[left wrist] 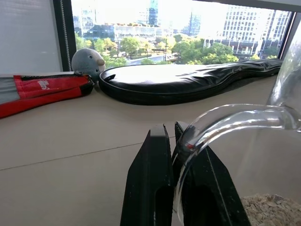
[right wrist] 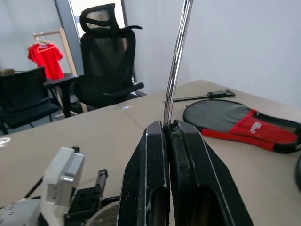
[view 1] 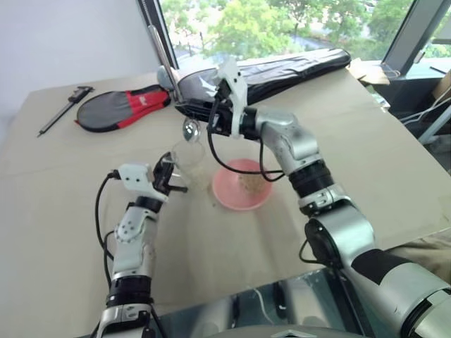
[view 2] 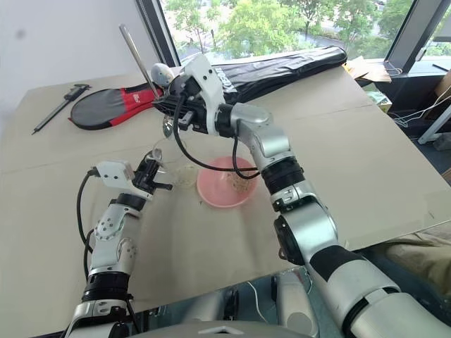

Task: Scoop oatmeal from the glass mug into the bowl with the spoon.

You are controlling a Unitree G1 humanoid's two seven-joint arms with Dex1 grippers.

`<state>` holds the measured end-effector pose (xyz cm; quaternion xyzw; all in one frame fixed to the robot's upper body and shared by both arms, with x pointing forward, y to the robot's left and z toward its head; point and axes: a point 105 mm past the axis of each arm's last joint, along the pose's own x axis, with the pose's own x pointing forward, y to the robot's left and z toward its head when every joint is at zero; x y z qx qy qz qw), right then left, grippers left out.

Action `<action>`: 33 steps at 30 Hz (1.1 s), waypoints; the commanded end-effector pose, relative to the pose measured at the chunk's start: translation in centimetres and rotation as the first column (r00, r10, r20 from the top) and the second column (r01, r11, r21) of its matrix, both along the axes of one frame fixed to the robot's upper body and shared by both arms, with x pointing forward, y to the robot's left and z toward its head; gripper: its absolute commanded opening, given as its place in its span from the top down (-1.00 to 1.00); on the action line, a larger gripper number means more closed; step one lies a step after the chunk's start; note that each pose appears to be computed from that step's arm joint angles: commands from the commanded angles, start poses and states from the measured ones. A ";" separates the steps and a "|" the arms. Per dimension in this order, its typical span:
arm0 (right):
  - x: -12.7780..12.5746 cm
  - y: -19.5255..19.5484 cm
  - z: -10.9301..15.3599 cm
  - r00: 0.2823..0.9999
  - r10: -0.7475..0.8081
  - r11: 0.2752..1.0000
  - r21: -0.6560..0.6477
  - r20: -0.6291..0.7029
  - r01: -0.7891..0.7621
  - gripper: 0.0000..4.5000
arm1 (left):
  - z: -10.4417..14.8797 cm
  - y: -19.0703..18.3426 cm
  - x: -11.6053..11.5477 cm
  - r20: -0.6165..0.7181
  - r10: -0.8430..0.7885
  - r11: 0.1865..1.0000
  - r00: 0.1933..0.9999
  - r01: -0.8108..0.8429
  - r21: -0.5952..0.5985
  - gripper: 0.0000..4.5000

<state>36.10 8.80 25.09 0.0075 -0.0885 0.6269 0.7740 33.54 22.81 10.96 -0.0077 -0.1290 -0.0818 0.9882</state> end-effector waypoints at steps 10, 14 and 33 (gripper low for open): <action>-2.0 0.7 -1.5 0.989 0.012 1.000 -0.014 0.145 -0.010 0.96 | -3.4 1.3 -0.8 -0.138 0.043 0.999 0.989 -0.040 0.028 1.00; -2.1 0.8 -1.9 0.986 0.009 1.000 -0.013 0.167 -0.007 0.96 | -3.5 1.4 -0.9 -0.140 0.044 0.999 0.989 -0.040 0.030 1.00; -1.7 0.6 -3.1 0.980 -0.001 0.998 -0.068 0.198 0.014 0.10 | -3.4 1.4 -0.7 -0.141 0.044 0.999 0.989 -0.041 0.021 1.00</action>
